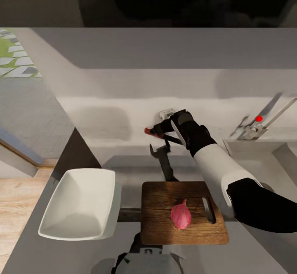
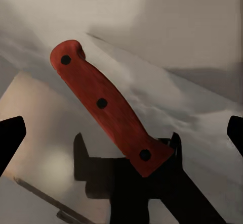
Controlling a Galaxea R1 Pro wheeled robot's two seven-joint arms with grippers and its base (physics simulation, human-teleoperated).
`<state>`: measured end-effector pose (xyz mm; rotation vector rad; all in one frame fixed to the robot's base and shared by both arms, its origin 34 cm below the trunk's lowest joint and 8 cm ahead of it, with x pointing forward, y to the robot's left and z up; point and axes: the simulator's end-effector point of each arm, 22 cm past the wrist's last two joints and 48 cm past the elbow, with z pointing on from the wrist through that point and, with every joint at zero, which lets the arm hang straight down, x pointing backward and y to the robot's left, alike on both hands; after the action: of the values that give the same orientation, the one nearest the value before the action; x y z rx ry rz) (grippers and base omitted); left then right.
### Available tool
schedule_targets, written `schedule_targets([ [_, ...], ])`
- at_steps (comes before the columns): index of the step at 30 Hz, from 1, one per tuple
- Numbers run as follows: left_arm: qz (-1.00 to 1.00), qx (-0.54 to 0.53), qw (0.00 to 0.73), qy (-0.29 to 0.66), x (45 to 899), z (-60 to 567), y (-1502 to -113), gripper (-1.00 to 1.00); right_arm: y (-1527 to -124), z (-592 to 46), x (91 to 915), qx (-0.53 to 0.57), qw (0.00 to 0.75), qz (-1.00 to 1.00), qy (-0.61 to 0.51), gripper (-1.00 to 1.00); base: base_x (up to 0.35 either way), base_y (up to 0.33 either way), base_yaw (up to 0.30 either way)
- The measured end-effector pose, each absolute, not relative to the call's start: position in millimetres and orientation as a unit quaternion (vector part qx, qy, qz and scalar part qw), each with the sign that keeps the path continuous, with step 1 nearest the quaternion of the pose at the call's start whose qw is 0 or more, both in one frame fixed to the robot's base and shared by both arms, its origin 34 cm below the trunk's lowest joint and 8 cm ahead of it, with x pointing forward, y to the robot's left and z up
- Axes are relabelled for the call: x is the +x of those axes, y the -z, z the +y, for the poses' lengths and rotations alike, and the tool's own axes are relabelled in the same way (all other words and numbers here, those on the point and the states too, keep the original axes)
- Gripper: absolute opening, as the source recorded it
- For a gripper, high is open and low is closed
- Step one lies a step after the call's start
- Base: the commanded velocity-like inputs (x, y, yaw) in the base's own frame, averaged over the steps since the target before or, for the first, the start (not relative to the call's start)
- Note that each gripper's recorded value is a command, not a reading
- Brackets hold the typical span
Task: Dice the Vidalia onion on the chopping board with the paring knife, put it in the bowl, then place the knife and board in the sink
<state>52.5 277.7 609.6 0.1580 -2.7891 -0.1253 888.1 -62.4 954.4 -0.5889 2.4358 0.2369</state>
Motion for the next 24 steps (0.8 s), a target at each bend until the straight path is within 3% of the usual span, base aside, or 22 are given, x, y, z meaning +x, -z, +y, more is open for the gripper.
schedule_targets([
  [24, -0.982, 0.056, 0.173, 0.044, 51.4, 277.0, -610.0, 1.00, -953.9, -62.2, 887.9, -0.223, 0.307, 0.921, -0.090, 1.00, 0.002, 0.000, 0.000],
])
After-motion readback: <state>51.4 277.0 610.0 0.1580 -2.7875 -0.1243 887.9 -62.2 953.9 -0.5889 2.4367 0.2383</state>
